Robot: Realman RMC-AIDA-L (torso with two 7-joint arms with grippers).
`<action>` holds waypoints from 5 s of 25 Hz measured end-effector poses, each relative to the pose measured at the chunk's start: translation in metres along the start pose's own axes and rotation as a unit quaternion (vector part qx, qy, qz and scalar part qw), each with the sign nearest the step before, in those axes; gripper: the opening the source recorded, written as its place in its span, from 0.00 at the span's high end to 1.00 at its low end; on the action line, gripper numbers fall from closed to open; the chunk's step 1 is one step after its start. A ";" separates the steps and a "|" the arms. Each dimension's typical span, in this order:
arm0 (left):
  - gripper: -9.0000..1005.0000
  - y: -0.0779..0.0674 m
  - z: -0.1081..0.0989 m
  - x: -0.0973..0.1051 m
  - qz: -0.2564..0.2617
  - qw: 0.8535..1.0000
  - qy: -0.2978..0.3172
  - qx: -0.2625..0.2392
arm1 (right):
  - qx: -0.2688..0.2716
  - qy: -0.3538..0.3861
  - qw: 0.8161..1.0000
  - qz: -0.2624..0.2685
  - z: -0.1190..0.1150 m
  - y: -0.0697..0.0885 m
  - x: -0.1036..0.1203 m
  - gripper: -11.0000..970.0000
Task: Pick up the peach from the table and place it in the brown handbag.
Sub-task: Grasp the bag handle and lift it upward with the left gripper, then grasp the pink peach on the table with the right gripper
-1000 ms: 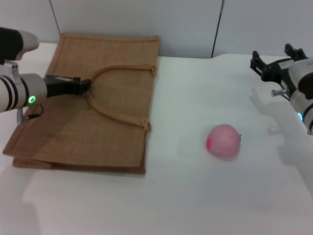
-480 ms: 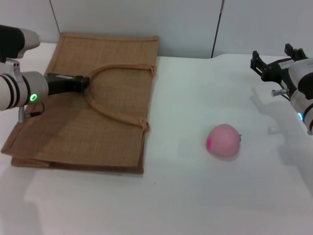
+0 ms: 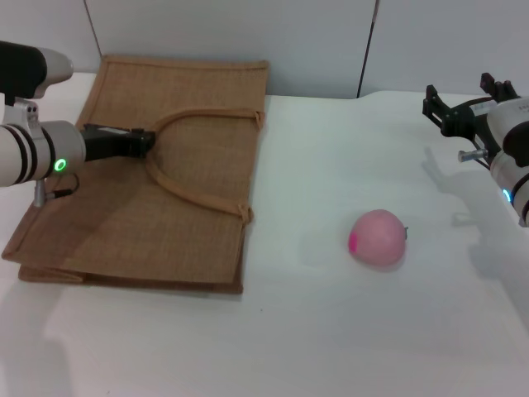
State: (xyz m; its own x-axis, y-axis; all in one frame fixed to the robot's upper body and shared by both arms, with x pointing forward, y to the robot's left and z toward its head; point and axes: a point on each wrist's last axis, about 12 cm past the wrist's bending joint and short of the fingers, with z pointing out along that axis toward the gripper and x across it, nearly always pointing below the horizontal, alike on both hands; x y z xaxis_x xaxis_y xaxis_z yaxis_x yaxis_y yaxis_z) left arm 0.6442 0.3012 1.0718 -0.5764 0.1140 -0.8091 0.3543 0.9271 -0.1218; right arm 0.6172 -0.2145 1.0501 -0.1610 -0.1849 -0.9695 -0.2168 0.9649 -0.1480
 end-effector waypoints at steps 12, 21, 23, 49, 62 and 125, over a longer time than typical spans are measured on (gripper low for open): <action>0.66 0.002 0.000 0.000 0.001 1.000 0.002 -0.006 | 0.001 -0.001 1.000 0.001 0.001 0.000 -0.001 0.09; 0.59 0.002 0.003 -0.001 0.011 1.000 0.007 -0.022 | -0.004 0.006 1.000 0.001 0.002 0.002 -0.001 0.09; 0.59 0.002 0.003 -0.002 0.011 1.000 0.007 -0.023 | -0.006 0.006 1.000 0.001 0.003 0.003 -0.002 0.09; 0.60 -0.002 0.009 0.001 0.012 0.999 0.009 -0.047 | -0.008 0.006 1.000 -0.001 0.004 0.004 -0.003 0.09; 0.88 -0.003 0.010 -0.019 0.027 0.998 -0.012 -0.051 | -0.008 0.006 1.000 -0.001 0.004 0.004 -0.003 0.09; 0.88 -0.048 -0.167 -0.169 0.221 0.967 -0.113 0.051 | -0.284 0.215 0.925 -0.131 -0.066 0.004 -0.055 0.09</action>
State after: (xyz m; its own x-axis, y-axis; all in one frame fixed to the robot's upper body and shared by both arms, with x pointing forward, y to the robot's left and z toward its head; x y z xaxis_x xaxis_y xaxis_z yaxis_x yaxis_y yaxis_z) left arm 0.6011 0.2970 1.3102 -0.1797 0.4001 -0.8987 0.6078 0.7635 0.2184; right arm 0.5618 -0.2129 1.1162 -0.3733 -0.5737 -0.7291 -0.7544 0.6451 -0.1214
